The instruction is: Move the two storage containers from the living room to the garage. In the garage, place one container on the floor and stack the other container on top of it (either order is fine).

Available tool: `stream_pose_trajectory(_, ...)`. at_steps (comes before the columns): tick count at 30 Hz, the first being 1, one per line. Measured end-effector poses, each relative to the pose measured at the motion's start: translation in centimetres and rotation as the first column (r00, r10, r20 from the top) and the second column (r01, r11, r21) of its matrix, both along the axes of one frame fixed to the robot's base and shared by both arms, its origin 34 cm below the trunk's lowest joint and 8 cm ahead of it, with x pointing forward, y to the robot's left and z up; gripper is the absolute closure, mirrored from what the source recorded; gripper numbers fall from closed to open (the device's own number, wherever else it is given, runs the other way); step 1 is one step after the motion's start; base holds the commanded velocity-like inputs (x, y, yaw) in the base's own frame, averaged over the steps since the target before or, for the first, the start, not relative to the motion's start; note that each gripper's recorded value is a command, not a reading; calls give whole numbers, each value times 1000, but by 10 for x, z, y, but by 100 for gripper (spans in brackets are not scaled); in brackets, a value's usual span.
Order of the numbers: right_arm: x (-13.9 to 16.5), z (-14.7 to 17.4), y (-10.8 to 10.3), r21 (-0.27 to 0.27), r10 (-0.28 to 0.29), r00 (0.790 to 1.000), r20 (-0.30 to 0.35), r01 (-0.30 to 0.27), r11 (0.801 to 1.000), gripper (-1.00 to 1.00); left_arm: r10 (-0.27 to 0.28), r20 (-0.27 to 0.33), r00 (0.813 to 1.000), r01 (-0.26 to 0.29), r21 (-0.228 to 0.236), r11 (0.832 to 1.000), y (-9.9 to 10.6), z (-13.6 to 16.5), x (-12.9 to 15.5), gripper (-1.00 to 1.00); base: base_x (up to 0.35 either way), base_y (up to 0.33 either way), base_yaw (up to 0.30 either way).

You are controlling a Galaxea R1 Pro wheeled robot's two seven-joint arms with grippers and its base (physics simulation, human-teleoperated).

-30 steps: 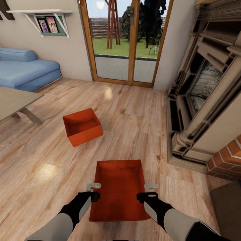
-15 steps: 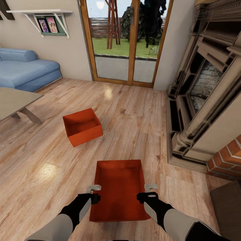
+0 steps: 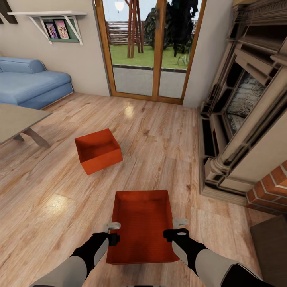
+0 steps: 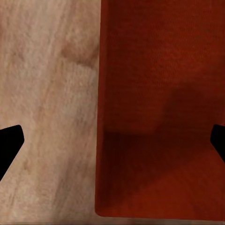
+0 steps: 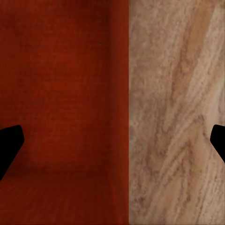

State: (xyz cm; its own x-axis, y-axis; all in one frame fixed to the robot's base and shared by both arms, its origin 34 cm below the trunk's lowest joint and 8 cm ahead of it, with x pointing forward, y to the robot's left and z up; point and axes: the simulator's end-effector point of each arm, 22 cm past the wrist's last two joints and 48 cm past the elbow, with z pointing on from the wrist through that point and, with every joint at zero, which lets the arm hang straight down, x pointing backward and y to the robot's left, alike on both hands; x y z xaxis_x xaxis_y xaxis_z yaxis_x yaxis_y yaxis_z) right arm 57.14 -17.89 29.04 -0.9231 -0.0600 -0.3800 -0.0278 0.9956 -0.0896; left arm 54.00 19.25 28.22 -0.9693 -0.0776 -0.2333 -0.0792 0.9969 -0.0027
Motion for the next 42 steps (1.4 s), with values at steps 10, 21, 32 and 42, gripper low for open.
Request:
stream_pose_trajectory(10, -2, -6, 2, 2, 0, 1000, 0, 0, 1000, -100, -1, 1, 1000, 1, 9, 1000, 2, -6, -1, -100, 0, 0, 0)
stream_pose_trajectory(21, -2, -6, 3, 4, 0, 1000, -1, 0, 1000, -100, -4, 6, 1000, 4, 15, 1000, 5, -6, 1, -100, 0, 0, 0)
stream_pose_trajectory(32, -7, -9, -1, -7, 0, 1000, -13, 0, 1000, -100, -14, 10, 1000, 14, 22, 1000, 7, -5, 2, -100, 0, 0, 0)
stream_pose_trajectory(42, -9, -10, -6, -13, -2, 1000, -17, 2, 1000, -100, -15, 9, 1000, 15, 24, 1000, 7, -5, 2, -100, 0, 0, 0)
